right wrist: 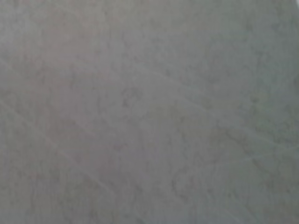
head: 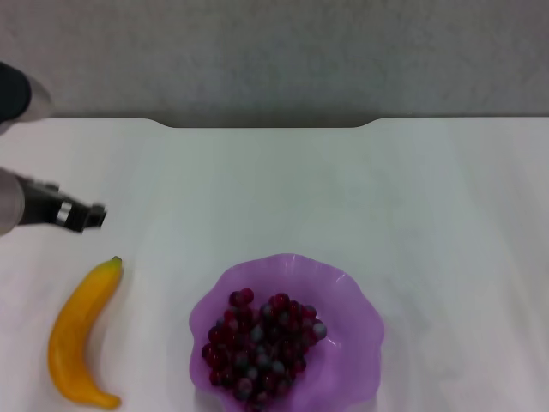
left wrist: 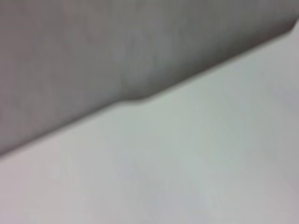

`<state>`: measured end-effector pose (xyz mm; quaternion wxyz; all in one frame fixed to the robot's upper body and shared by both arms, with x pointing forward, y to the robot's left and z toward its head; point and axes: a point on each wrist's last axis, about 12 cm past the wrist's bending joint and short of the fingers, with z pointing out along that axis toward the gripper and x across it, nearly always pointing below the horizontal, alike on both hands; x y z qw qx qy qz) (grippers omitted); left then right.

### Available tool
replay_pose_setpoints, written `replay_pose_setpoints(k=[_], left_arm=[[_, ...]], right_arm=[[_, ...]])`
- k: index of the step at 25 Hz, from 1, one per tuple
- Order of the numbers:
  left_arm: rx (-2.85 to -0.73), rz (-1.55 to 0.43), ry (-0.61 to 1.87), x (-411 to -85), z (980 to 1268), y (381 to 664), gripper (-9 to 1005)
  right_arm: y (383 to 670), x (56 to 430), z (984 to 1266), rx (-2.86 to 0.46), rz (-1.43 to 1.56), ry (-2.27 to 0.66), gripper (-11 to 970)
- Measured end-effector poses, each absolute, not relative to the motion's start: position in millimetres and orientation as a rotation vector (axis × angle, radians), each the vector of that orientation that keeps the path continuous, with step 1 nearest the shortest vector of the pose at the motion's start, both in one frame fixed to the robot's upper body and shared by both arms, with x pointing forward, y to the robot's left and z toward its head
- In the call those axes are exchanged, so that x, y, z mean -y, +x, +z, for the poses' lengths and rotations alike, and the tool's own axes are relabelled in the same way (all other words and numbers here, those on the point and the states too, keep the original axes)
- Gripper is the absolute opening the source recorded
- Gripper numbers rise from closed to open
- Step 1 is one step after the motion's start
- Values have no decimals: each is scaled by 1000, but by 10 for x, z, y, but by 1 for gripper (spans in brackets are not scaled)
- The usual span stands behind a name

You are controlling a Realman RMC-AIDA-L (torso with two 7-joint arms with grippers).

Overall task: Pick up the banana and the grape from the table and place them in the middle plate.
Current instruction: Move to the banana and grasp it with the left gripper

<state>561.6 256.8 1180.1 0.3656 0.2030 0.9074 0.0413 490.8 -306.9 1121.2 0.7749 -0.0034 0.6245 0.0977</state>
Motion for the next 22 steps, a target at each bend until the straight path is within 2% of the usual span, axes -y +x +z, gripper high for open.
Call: replay_pose_setpoints(k=[7, 16, 22], left_arm=[[-2499, 108, 508, -2609, 11624, 5766, 624], [-2522, 110, 494, -2635, 11579, 5777, 623], [-2573, 110, 466, -2691, 11514, 5817, 622]], right_arm=[[4914, 3076, 11159, -1367, 198, -26, 671], [4956, 3328, 10861, -1443, 114, -7, 670], [4945, 3396, 10783, -1445, 100, 3, 670]])
